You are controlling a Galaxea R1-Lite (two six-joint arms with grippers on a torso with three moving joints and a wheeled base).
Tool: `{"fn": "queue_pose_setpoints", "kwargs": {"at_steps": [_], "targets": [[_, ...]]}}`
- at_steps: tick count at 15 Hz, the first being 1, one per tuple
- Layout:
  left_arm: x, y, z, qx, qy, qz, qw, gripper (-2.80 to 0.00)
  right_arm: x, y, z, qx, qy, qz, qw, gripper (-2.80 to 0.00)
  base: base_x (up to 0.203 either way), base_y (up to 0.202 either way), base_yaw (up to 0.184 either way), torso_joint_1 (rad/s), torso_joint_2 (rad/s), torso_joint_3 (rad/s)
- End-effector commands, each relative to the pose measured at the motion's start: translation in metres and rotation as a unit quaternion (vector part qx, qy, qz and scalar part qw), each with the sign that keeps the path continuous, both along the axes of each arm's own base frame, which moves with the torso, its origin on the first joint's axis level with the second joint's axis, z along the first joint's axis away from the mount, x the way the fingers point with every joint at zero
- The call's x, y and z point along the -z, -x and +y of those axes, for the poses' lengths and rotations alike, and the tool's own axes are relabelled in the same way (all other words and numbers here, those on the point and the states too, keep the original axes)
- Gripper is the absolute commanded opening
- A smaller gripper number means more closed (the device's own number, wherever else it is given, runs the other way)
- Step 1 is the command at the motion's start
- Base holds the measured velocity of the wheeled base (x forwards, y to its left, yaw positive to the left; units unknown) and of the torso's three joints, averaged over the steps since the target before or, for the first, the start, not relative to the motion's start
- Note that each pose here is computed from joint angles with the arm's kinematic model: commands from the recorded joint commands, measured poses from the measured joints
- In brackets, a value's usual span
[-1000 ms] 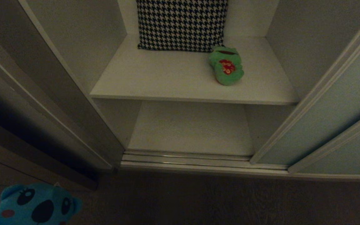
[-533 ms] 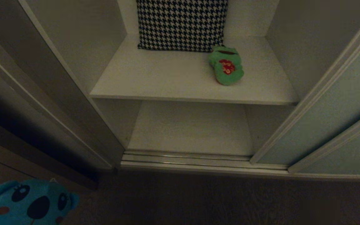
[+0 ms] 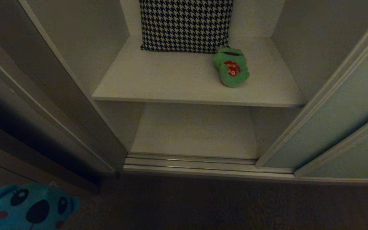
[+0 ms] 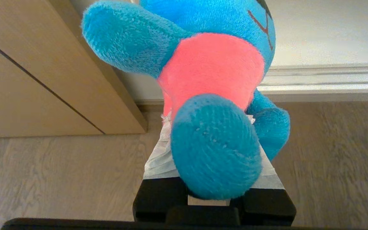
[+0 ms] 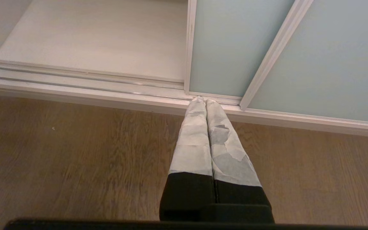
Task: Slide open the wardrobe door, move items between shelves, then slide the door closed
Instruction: Place the blue doll on the lower shelf
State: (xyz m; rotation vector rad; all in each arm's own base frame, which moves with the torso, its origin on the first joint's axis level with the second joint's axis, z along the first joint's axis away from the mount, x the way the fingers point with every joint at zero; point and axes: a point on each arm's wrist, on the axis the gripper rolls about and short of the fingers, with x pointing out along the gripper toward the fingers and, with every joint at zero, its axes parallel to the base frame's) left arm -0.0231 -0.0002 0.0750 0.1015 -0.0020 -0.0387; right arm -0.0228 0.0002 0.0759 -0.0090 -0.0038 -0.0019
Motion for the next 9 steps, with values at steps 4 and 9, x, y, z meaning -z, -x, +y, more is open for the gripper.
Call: {"fn": "queue_pose_setpoints", "kwargs": {"at_steps": [4,9], "targets": [[-0.0002,-0.0004,0.0000,0.000,0.001,0.002,1.0000,-2.80,-0.0001,-0.0001,0.0000,-0.001,0.000,0.000,1.000,-2.80,0.000,0.000,0.000,0.000,0.00,0.000],[-0.0005,-0.0004,0.0000,0.000,0.003,0.001,1.0000,-2.80,-0.0001,-0.0001,0.0000,0.000,0.000,0.000,1.000,-2.80,0.000,0.000,0.000,0.001,0.00,-0.054]]}}
